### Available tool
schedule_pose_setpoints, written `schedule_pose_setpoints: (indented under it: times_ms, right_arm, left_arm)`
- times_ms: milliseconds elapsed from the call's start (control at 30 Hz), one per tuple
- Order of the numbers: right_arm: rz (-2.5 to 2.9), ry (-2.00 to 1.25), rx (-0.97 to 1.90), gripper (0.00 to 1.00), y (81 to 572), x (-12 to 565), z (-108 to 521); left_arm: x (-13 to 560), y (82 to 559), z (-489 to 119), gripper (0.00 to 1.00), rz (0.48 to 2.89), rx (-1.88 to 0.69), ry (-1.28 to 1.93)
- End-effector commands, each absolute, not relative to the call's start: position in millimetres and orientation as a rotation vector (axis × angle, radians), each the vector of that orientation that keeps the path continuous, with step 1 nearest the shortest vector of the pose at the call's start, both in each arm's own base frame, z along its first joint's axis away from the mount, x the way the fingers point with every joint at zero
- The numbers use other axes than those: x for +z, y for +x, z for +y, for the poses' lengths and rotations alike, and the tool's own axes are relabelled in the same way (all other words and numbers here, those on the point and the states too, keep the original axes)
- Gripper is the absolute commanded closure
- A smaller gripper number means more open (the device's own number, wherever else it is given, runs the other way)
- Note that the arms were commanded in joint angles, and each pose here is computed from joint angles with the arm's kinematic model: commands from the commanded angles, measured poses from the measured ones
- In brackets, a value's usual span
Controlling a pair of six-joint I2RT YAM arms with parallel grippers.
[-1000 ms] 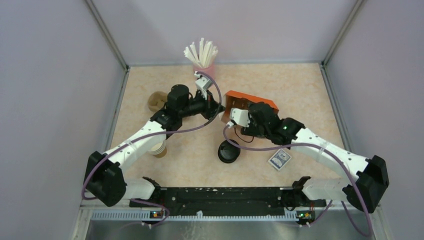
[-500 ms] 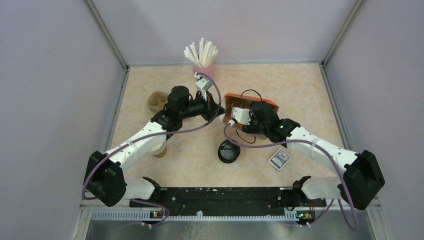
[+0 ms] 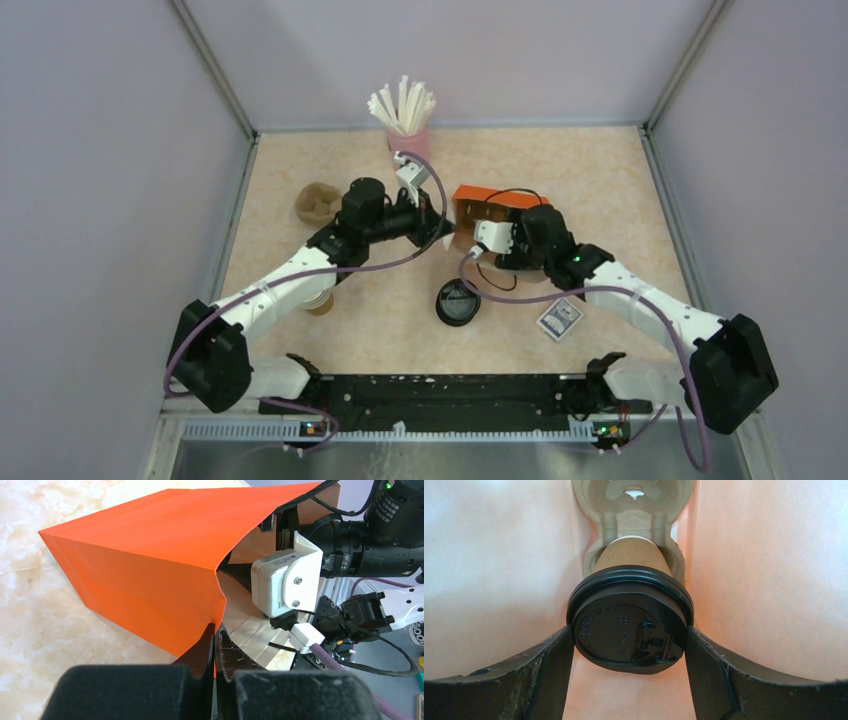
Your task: Pack the takeout coffee
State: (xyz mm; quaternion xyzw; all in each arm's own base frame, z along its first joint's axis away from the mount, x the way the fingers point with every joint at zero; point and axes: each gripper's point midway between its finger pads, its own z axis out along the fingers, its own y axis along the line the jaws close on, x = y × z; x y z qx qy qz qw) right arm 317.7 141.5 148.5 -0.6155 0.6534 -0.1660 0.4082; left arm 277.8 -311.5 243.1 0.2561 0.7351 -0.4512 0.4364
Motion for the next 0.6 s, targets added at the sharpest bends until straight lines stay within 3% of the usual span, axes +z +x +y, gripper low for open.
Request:
schedule_pose_setpoints:
  times_ms: [0, 567]
  right_arm:
    - [1.594, -1.548, -0.415, 0.32, 328.2, 155.0, 145.0]
    - [1.592, -1.530, -0.531, 0.32, 333.7, 170.1, 131.0]
  left_arm:
    - [271.9, 281.2, -317.5, 1.00, 1.725, -1.129, 0.649]
    - [267.9, 281.3, -320.1, 1.00, 1.734, -1.130, 0.651]
